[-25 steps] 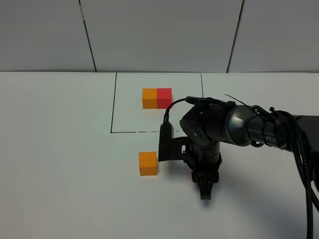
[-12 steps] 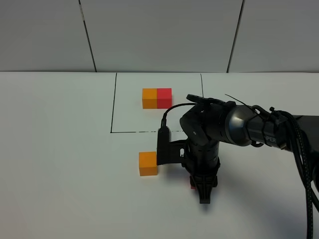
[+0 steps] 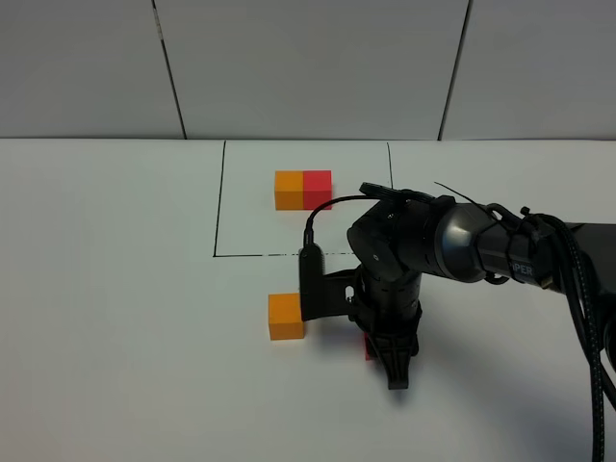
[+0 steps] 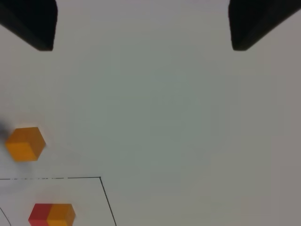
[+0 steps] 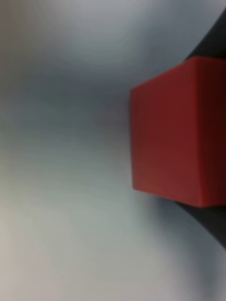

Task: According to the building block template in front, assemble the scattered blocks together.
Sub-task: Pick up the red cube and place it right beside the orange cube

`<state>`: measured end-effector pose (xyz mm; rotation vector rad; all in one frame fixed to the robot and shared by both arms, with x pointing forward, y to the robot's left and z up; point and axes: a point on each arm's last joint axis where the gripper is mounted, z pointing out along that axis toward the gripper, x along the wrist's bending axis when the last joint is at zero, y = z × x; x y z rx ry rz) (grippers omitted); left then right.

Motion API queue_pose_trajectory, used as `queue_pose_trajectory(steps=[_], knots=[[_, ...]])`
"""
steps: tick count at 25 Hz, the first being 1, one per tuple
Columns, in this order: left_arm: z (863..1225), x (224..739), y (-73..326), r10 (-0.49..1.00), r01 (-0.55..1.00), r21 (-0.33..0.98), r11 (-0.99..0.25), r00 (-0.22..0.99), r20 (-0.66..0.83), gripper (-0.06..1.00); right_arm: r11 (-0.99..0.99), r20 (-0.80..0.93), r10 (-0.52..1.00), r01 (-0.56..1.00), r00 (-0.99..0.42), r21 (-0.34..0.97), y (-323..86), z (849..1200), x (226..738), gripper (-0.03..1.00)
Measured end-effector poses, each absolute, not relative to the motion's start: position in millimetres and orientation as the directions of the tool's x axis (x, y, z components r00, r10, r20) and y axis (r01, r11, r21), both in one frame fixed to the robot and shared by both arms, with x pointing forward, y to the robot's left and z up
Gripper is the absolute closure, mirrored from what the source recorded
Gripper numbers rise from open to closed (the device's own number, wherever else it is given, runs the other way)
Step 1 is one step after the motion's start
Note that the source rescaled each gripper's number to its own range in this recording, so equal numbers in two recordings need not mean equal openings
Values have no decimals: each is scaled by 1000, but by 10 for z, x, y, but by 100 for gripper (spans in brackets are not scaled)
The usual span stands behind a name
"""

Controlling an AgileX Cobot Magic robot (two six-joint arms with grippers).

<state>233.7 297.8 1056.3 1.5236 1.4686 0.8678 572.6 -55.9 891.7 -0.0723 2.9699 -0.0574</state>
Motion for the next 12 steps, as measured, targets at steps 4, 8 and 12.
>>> queue_pose_trajectory(steps=[4,8,12], knots=[[10563,2337,2978,995,422,906,26,78,-66,11,998,-183,-51,-46,-982,-32,-590,8916,5771,97],[10563,2337,2978,995,422,906,26,78,-66,11,998,-176,-45,-39,-983,-41,-615,8909,5829,97],[10563,2337,2978,995,422,906,26,78,-66,11,996,-157,-51,-40,-986,-74,-563,8897,5926,97]])
